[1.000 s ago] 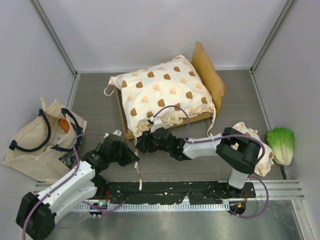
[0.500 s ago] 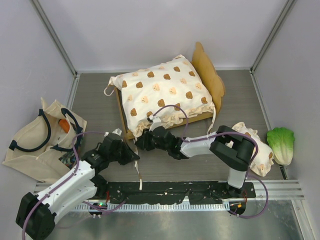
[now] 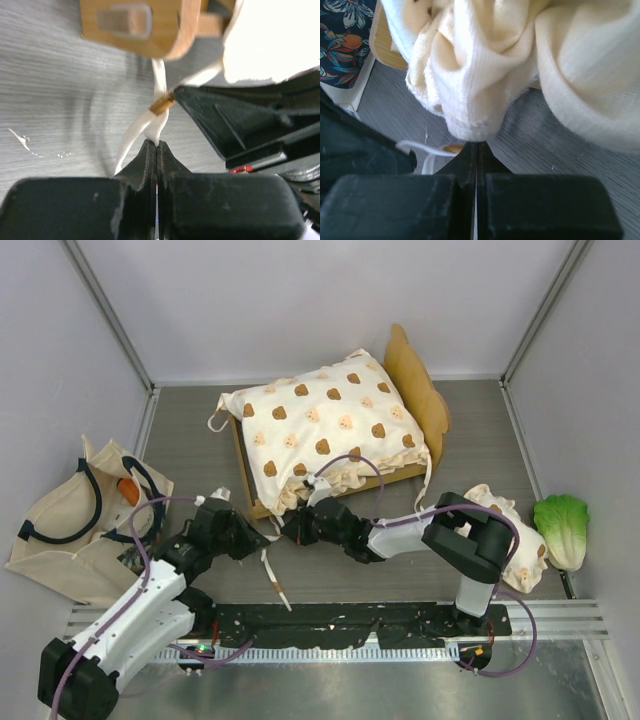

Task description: Set up the pet bed

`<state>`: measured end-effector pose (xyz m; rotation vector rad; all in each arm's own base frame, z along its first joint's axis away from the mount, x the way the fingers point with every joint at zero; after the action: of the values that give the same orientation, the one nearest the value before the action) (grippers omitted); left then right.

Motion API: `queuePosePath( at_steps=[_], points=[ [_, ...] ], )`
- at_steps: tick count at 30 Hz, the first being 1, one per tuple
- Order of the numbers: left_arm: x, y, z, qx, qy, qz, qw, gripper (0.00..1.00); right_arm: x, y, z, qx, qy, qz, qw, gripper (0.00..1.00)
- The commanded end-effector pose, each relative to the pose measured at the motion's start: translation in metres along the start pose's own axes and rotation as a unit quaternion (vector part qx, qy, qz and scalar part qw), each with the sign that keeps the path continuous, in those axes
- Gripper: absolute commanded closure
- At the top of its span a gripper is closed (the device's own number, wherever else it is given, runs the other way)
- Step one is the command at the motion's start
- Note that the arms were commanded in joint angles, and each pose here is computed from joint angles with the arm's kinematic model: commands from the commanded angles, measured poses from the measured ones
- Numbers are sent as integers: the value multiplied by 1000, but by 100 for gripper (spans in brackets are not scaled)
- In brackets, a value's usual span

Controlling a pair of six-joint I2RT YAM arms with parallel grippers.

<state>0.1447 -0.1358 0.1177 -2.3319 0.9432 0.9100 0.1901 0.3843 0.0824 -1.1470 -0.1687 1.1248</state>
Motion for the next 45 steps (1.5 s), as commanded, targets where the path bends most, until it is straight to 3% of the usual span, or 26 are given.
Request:
queuePosePath(
  at_steps=[1,9,22,31,45],
  points=[
    [-3,-27,-29,-16,50,-47,998,100,-11,-15,11,-15,-28,-23,999,99],
    [22,-47,-64,-49,94,-51,993,100,-17,-19,26,-32,-64,-21,997,99],
    [46,-66,-67,-101,76,-99,987,100,-29,-26,45,-49,-113,-43,991,99],
    [54,-61,-52,-113,60,-96,987,100,-33,-42,60,-63,-141,-80,985,99],
    [57,-14,-37,5,52,75,996,100,-29,-64,60,-67,-110,-116,985,99]
  ],
)
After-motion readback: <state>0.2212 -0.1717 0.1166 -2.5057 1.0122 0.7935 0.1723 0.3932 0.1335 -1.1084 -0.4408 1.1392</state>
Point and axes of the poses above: each gripper's point midway between its finger pads, its own x axis out along the fingers, its own z axis along the line the jaws close on, y = z × x, the point moved 5 cm from there along -x, back along the fingers, and after that the axes turned 12 degrees about -x, right-handed, at the moved point
